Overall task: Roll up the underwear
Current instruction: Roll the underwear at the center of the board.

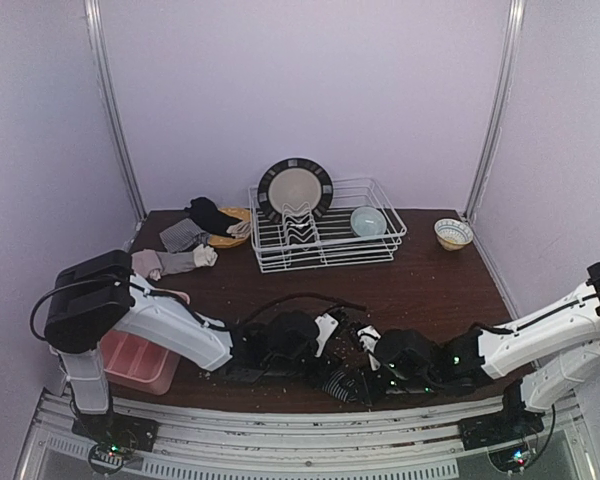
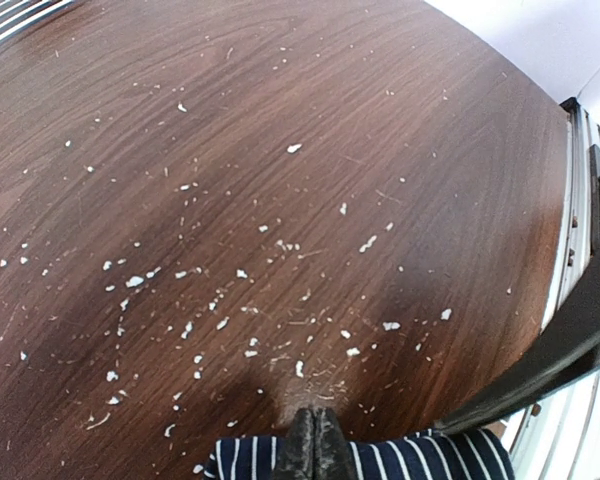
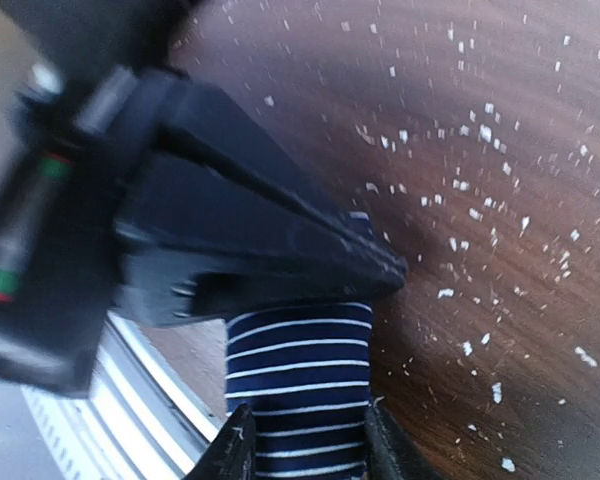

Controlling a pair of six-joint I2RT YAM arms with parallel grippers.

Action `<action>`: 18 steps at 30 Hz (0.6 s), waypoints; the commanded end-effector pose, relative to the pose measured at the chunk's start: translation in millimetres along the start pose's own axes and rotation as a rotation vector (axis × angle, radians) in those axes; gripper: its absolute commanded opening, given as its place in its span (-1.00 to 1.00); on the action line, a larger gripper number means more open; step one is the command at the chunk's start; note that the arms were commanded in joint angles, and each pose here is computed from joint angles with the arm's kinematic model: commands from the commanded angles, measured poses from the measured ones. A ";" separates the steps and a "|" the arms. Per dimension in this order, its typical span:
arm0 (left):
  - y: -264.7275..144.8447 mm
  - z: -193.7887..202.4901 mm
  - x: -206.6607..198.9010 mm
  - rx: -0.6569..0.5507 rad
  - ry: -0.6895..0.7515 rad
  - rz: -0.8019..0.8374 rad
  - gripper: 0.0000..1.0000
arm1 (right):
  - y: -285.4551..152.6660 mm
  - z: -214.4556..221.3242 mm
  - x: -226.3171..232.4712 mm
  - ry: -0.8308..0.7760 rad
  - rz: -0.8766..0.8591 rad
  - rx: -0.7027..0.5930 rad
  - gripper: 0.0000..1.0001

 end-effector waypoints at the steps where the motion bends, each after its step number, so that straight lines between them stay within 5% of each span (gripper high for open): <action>1: 5.1 46.0 28.4 0.205 0.004 -0.116 -1.00 | 11.3 10.2 1.1 0.023 -0.011 0.042 -0.35; 8: -2.0 37.7 19.3 0.202 -0.020 -0.078 -0.95 | 25.3 33.0 -3.3 0.125 -0.002 0.082 -0.51; 18: -35.3 21.5 4.0 0.170 -0.067 -0.049 -0.12 | 37.4 50.4 -2.1 0.173 0.021 0.113 -0.58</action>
Point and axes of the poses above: each gripper's point midway between its finger pads, its own y axis out along the fingers, its own x axis along the line the jaws close on, z = x × y, the point moved 8 cm from there along -y, back along the fingers, and after that the axes turned 12 degrees about -y, right-handed, at the moved point
